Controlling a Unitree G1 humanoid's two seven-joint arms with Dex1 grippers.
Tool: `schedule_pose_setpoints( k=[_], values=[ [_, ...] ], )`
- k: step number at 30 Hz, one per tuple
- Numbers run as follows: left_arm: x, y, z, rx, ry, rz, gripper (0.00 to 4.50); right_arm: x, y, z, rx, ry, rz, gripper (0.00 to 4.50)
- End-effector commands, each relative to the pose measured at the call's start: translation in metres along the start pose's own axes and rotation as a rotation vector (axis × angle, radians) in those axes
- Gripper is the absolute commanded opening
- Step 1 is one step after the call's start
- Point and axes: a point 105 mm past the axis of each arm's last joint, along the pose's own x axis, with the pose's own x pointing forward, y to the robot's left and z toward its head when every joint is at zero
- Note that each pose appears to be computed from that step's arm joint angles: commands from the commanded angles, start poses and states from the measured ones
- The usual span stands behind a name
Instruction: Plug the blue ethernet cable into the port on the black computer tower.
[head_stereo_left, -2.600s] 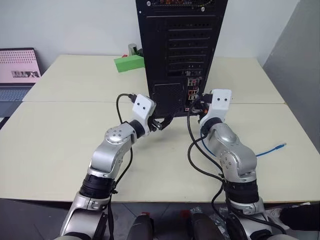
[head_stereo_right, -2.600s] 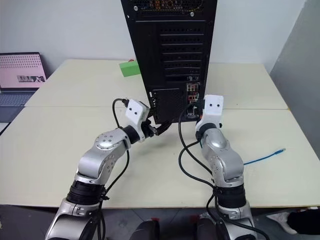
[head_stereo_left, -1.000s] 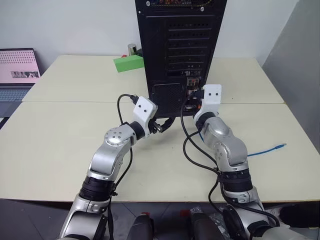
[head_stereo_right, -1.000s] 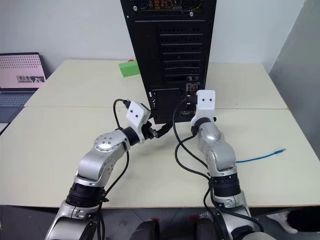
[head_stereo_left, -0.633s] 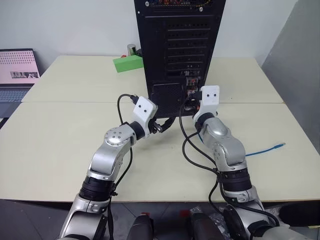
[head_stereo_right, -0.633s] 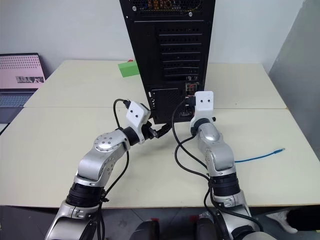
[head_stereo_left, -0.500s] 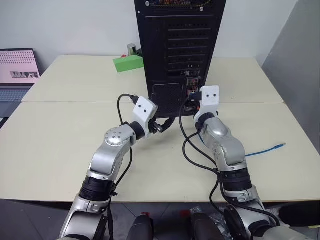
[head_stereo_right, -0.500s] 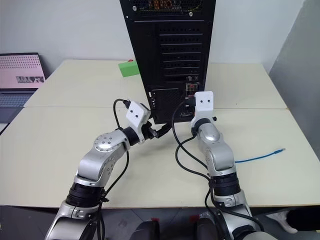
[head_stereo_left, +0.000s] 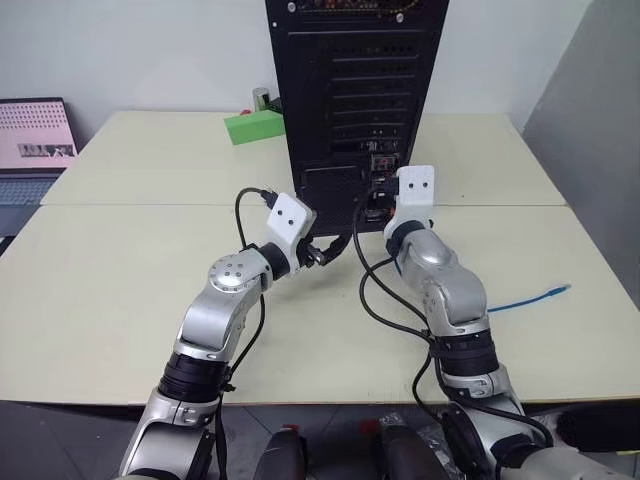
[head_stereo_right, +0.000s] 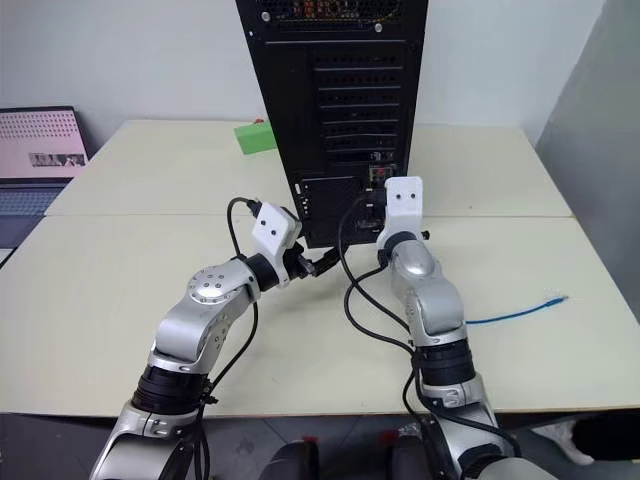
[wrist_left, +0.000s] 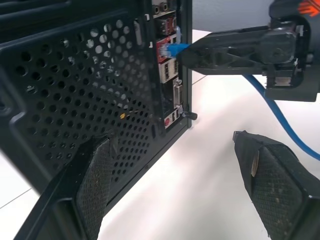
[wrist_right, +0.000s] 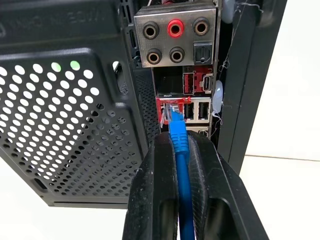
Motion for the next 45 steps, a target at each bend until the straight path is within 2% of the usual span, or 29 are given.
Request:
schedule_pose_setpoints(
  k=[1, 17, 28, 29, 33, 41, 45],
  values=[
    [0.000, -0.001, 0.015, 0.037, -0.055, -0.001, 3.91, -0.002, 0.011, 0.040, 0.026, -0.120, 0.036, 0.02],
    [0.001, -0.005, 0.016, 0.034, -0.063, -0.005, 3.91, 0.010, 0.021, 0.048, -0.021, -0.128, 0.028, 0.02],
    [0.000, -0.003, 0.015, 0.032, -0.063, 0.007, 3.91, 0.006, 0.017, 0.036, -0.005, -0.108, 0.064, 0.02],
    [0.000, -0.003, 0.015, 0.032, -0.062, 0.011, 3.91, 0.004, 0.015, 0.032, -0.014, -0.100, 0.072, 0.72],
    [-0.002, 0.003, 0.014, 0.035, -0.057, 0.032, 3.91, -0.011, 0.005, 0.023, -0.056, -0.086, 0.117, 1.58],
    [-0.012, 0.017, 0.007, 0.039, 0.003, 0.035, 3.91, -0.053, -0.008, 0.032, -0.205, -0.100, 0.338, 3.16],
    [-0.028, 0.031, 0.008, 0.084, 0.041, -0.016, 3.91, -0.073, -0.035, 0.040, -0.291, -0.094, 0.421, 4.03]
  ],
)
